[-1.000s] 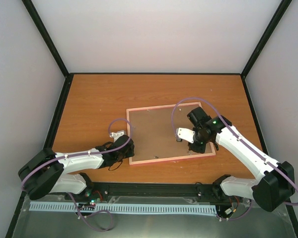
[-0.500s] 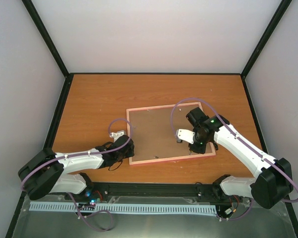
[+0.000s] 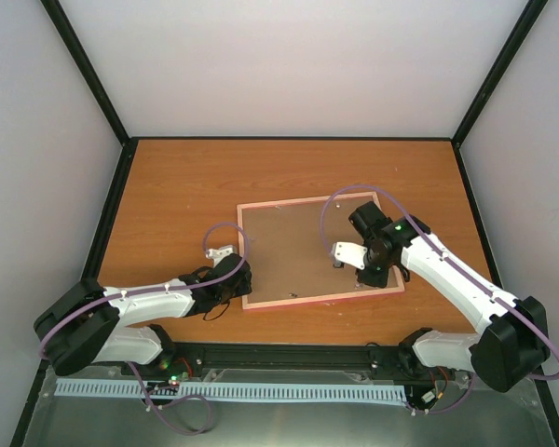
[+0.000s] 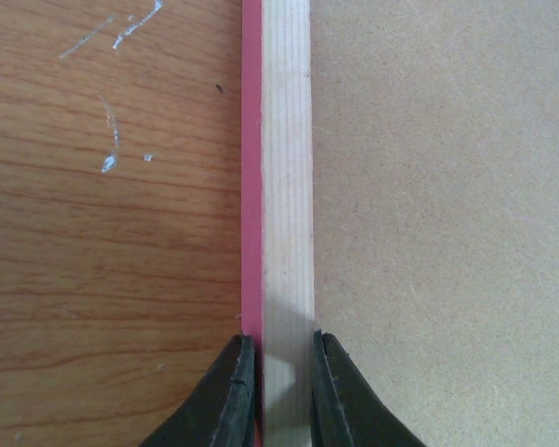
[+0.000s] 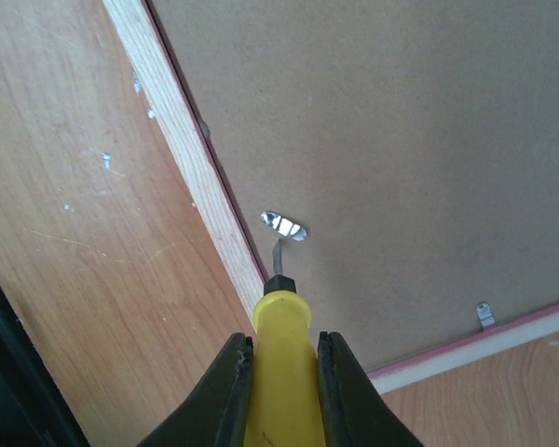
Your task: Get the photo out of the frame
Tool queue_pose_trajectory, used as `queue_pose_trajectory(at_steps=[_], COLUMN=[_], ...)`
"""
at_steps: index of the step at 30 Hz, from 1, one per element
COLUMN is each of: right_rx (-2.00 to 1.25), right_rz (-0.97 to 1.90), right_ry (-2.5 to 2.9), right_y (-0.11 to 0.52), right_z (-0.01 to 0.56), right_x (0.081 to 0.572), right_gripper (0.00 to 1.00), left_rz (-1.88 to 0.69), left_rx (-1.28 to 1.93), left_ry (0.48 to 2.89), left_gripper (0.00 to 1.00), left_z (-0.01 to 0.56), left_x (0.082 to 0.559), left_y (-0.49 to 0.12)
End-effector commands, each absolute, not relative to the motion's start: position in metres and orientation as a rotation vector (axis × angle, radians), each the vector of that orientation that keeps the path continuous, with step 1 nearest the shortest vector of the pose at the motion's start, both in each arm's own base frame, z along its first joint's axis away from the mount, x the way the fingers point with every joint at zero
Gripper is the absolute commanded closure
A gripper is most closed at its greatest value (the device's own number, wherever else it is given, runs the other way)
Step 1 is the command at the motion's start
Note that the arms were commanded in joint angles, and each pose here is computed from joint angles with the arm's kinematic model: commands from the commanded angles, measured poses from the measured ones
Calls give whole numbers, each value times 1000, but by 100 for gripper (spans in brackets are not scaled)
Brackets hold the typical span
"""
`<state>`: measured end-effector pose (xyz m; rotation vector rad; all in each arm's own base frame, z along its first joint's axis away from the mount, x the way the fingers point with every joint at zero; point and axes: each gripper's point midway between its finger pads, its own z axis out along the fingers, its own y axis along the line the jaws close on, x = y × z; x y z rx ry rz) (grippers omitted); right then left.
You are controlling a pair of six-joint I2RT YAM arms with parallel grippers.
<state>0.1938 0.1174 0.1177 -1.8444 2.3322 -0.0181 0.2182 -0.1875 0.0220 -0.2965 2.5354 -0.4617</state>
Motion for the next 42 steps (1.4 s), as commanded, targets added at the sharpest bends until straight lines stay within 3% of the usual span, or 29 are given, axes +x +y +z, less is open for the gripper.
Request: queue_pose_trajectory(at_steps=[1,24,42], right_rx=[-1866,-1813,-1664], right_rz=[-142,59,-114], right_ry=[2348,2315,2335], right_y=[103,137,99], right_z=[115,126,145], right_x=[201,212,248], right_gripper=[97,97,97], left_rz=[-375,-374,-373], left_rx=[-288,-286,-286], left_ry=[2629,2629,2630], left_gripper=[99,99,99], left_z=[1,0,0], left_x=[200,199,199], left_y=[-171,-170,-170])
